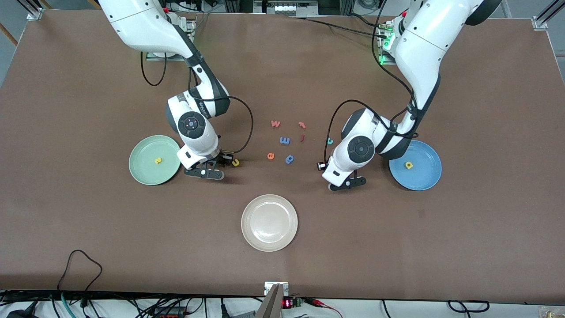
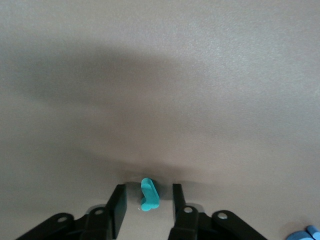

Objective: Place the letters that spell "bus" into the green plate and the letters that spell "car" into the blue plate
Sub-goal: 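Grasp the cyan letter with the left gripper while the right gripper grasps green, then drop the cyan letter on the blue plate while the right gripper carries green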

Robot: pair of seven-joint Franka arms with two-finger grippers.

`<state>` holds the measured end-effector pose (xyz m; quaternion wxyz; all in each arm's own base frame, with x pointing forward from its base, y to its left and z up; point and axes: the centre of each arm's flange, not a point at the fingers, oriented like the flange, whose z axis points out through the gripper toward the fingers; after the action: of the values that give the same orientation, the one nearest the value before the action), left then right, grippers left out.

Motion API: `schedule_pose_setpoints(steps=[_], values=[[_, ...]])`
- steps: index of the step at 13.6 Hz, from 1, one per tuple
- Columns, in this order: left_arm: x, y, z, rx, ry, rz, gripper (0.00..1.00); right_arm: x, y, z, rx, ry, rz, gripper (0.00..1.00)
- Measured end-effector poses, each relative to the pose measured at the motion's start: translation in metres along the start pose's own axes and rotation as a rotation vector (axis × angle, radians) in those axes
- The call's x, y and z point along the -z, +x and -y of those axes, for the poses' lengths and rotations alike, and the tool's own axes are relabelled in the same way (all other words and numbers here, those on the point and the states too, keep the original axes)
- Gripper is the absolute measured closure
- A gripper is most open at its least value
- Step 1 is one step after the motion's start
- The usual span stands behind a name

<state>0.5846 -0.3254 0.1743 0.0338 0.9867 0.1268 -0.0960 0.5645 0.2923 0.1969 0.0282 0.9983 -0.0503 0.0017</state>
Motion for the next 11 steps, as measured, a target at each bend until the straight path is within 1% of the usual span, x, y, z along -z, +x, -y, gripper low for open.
schedule_pose_setpoints(steps=[1, 2, 3, 4, 5, 7, 11], values=[[-0.002, 0.0, 0.0, 0.004, 0.002, 0.003, 0.58, -0.002, 0.0, 0.0, -0.005, 0.001, 0.003, 0.52], [-0.003, 0.0, 0.001, 0.007, 0.003, 0.004, 0.62, -0.004, 0.0, 0.0, -0.015, 0.009, 0.008, 0.52], [-0.003, 0.0, 0.0, 0.01, 0.002, 0.004, 0.62, -0.008, 0.0, 0.0, -0.024, 0.015, 0.012, 0.52], [-0.003, 0.0, 0.001, 0.011, 0.003, 0.004, 0.7, -0.012, -0.001, 0.0, -0.03, 0.019, 0.016, 0.52], [-0.003, 0.0, 0.001, 0.012, 0.003, 0.004, 0.71, -0.017, -0.001, 0.0, -0.032, 0.018, 0.021, 0.52], [-0.002, 0.001, 0.001, 0.012, 0.003, 0.003, 0.84, -0.021, -0.002, 0.0, -0.033, 0.016, 0.023, 0.51], [-0.001, 0.002, 0.002, 0.014, 0.002, 0.003, 0.84, -0.021, -0.002, 0.0, -0.044, 0.024, 0.03, 0.51]])
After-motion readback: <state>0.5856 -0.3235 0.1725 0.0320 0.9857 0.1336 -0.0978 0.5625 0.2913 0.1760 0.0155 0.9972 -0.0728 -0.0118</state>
